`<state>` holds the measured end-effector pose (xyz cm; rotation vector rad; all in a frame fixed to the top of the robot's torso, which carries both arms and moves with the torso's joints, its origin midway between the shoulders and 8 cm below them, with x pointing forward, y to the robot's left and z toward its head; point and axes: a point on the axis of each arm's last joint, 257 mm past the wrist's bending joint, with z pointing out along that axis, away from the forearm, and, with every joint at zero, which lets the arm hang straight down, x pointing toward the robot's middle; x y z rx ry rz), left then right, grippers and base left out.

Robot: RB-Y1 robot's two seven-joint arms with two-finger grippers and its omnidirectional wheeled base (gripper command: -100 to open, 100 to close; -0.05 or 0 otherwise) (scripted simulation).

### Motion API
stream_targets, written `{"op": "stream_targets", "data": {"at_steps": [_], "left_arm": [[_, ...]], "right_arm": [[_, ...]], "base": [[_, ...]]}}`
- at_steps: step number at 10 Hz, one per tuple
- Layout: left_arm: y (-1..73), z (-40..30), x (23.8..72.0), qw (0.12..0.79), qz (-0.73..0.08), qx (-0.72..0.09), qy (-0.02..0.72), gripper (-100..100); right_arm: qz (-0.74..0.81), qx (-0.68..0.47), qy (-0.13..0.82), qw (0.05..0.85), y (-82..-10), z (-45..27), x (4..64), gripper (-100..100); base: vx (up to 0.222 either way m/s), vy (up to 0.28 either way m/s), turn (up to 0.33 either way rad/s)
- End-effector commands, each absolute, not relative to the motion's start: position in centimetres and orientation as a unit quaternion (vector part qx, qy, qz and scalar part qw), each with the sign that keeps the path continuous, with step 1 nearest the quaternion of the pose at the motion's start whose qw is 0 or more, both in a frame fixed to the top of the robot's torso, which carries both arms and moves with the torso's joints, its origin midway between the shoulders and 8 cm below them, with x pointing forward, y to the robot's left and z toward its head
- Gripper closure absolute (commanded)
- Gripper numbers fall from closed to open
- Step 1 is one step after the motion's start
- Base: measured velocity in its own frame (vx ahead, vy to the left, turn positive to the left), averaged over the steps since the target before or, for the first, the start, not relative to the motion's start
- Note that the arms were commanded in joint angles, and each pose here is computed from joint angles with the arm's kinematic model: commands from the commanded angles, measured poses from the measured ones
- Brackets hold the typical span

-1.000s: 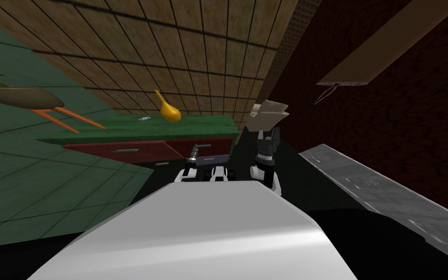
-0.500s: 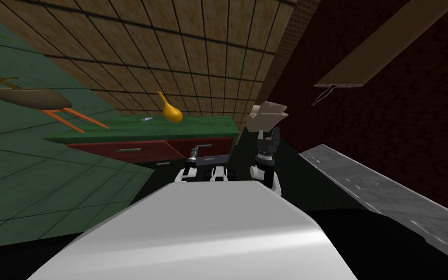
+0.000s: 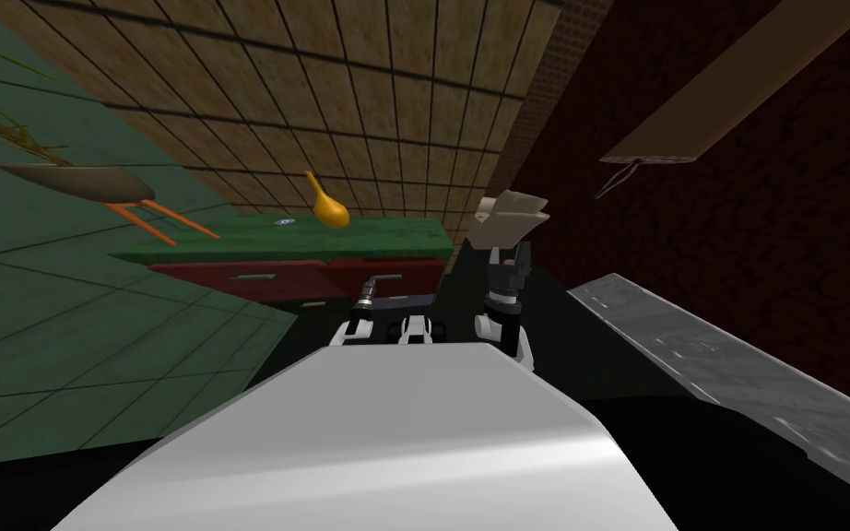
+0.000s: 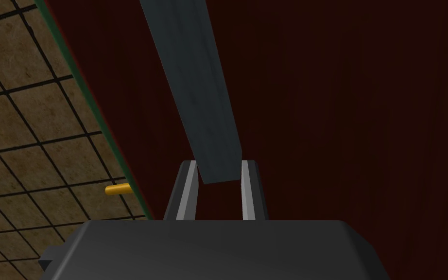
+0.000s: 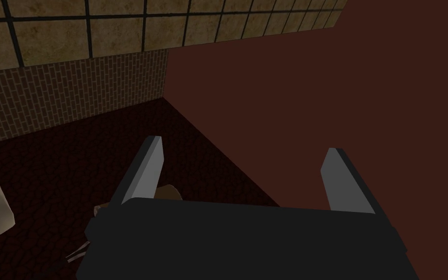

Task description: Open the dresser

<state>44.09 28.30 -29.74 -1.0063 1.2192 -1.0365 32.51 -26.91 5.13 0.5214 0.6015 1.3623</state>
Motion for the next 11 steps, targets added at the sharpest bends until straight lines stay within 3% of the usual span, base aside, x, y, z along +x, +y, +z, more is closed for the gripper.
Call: {"op": "stream_targets", "data": {"at_steps": [1, 6, 7, 11], "left_arm": [[28.3, -29.7, 44.0, 0.584, -0.443, -0.432, 0.525, 100], [28.1, -29.9, 43.2, 0.581, -0.444, -0.432, 0.528, 100], [28.4, -29.2, 43.7, 0.579, -0.441, -0.435, 0.529, -100], [28.9, -27.0, 44.8, 0.580, -0.440, -0.437, 0.528, -100]], "right_arm": [[0.613, 0.235, 0.270, 0.705, -26.9, 5.1, 32.5, 0], [0.613, 0.235, 0.271, 0.705, -26.9, 5.1, 32.5, 0], [0.613, 0.235, 0.271, 0.705, -26.9, 5.1, 32.5, 0], [0.613, 0.235, 0.271, 0.705, -26.9, 5.1, 32.5, 0]], "base": [[-0.098, -0.023, 0.011], [-0.155, -0.014, 0.012], [-0.043, -0.006, -0.014], [-0.027, -0.007, -0.012]]}}
